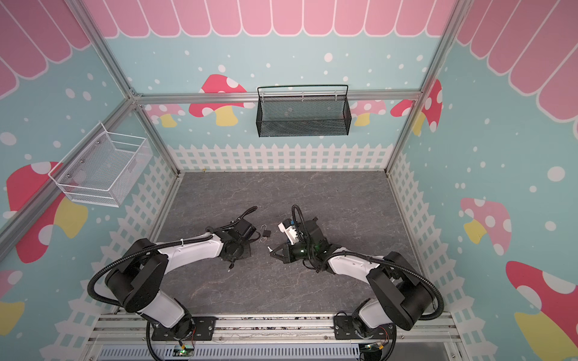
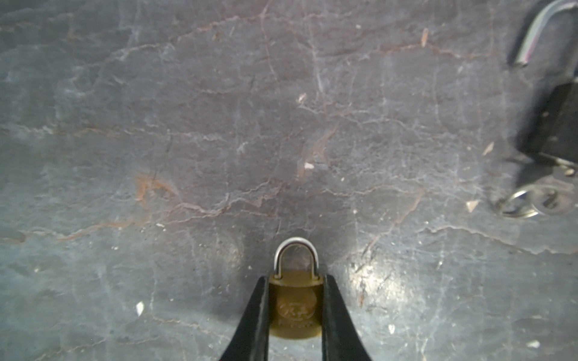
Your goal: Unlock with the key
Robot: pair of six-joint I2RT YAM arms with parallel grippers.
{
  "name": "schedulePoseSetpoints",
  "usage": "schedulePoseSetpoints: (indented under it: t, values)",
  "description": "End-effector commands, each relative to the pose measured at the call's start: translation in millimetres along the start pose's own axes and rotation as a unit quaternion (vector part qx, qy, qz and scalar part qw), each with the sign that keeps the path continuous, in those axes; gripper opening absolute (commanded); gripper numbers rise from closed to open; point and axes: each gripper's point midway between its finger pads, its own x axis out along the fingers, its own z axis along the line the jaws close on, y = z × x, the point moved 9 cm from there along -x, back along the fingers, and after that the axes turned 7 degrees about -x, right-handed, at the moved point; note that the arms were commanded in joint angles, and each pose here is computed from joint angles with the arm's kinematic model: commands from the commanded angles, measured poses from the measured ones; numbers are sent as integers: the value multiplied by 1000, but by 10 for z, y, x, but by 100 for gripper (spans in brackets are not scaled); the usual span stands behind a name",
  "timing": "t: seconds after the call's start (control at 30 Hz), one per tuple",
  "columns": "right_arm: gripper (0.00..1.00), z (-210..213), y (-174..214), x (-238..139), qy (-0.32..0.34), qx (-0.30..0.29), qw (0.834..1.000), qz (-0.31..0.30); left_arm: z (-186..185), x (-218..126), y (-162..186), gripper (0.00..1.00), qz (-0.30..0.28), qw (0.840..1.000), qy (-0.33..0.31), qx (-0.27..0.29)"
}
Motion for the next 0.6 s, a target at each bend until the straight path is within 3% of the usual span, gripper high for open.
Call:
schedulePoseSetpoints:
  t: [0.0,0.07,0.37,0.57]
  values:
    - [0,65,-76,-27,-2,-3,1000,-10,86,-41,44,8,9,1000,-10,-9]
    - [0,68,-77,-42,5,5,1000,-9,38,-165,-3,0,1,1000,15,-21]
    - [0,190,22,47,62,34,997,-10,-124,-896,-117,0,-55,980,138,-132]
    - [0,414,22,169,73,44,994,-64,-202,-1284,-64,0,-84,956,213,-181]
